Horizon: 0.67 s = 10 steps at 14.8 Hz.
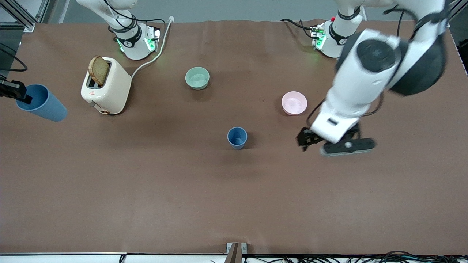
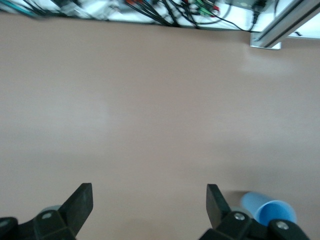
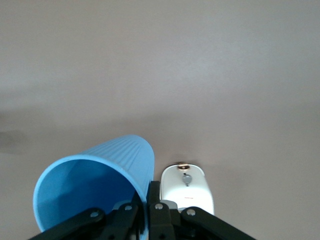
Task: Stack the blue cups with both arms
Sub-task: 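Carry the blue cup with the right gripper toward the table center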
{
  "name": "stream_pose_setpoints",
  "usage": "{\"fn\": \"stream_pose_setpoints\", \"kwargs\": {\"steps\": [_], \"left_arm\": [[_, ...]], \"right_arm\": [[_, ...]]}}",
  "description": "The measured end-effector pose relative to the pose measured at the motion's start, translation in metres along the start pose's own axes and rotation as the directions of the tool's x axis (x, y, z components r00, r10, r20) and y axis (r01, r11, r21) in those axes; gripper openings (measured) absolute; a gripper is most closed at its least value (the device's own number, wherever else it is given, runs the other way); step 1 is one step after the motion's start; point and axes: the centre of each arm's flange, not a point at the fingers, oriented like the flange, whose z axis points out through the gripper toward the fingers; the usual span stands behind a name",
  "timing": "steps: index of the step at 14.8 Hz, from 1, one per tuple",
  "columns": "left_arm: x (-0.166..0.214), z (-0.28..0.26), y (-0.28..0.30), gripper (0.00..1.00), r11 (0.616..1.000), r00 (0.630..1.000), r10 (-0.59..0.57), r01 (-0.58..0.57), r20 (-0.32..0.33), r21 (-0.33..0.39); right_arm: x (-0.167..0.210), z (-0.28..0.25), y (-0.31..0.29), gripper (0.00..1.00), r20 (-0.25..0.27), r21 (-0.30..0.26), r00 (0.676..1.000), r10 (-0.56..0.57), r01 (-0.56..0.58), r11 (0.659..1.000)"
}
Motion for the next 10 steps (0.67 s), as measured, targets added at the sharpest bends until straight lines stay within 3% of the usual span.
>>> {"fn": "stream_pose_setpoints", "kwargs": {"steps": [6,10], "left_arm": [[-0.018,-0.085,-0.119,1.00,0.984,0.982,0.177,-0.178,0.064,0.006],[-0.042,-0.101,-0.184,1.00,0.987,0.974,0.163,-0.163,0.157,-0.014]], "right_arm": [[-0.014,0.010,-0.152,0.05,-0.063,0.020,0.997,0.033,-0.032,0.999],[-0.007,0.059,-0.242,0.05,-0.097,0.042,0.995,-0.007,0.011,0.999]]}}
